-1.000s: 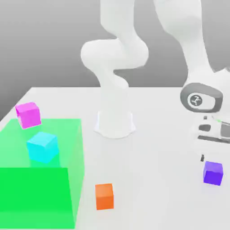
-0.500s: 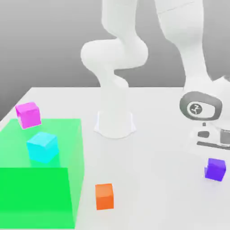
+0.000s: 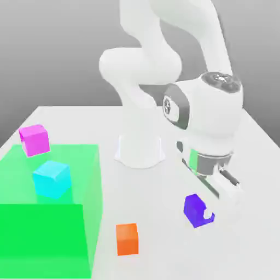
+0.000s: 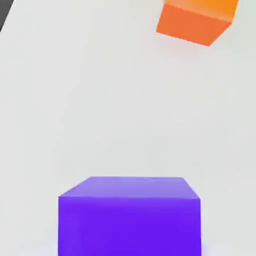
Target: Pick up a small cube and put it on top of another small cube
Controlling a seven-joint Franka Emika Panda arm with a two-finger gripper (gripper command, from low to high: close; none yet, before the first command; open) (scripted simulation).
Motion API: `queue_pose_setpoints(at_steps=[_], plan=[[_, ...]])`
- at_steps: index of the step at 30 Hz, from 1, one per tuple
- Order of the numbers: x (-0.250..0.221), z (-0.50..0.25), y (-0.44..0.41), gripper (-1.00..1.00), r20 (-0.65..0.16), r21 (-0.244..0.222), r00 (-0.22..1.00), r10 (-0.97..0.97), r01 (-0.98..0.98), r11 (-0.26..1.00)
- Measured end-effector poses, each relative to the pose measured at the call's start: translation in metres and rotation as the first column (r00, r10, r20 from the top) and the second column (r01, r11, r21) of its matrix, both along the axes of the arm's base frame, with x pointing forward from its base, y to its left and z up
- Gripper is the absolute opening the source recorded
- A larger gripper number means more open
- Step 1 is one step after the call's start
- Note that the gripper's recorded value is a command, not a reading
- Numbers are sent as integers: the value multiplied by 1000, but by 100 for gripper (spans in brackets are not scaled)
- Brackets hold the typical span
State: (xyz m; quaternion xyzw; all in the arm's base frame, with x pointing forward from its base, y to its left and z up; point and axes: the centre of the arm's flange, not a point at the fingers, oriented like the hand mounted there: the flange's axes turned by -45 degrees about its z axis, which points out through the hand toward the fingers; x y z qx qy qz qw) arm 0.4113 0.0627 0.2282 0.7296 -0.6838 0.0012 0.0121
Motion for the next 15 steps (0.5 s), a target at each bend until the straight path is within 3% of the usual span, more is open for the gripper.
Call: queue_pose_setpoints(at_steps=[4, 12, 13, 15], plan=[[-5, 14, -87, -100, 14, 14, 915, -404, 404, 915], [-6, -40, -94, -100, 18, 19, 886, -464, 463, 886], [-7, -46, -94, 100, 17, 20, 886, -463, 463, 886], [-7, -46, -94, 100, 17, 20, 886, -463, 462, 886]])
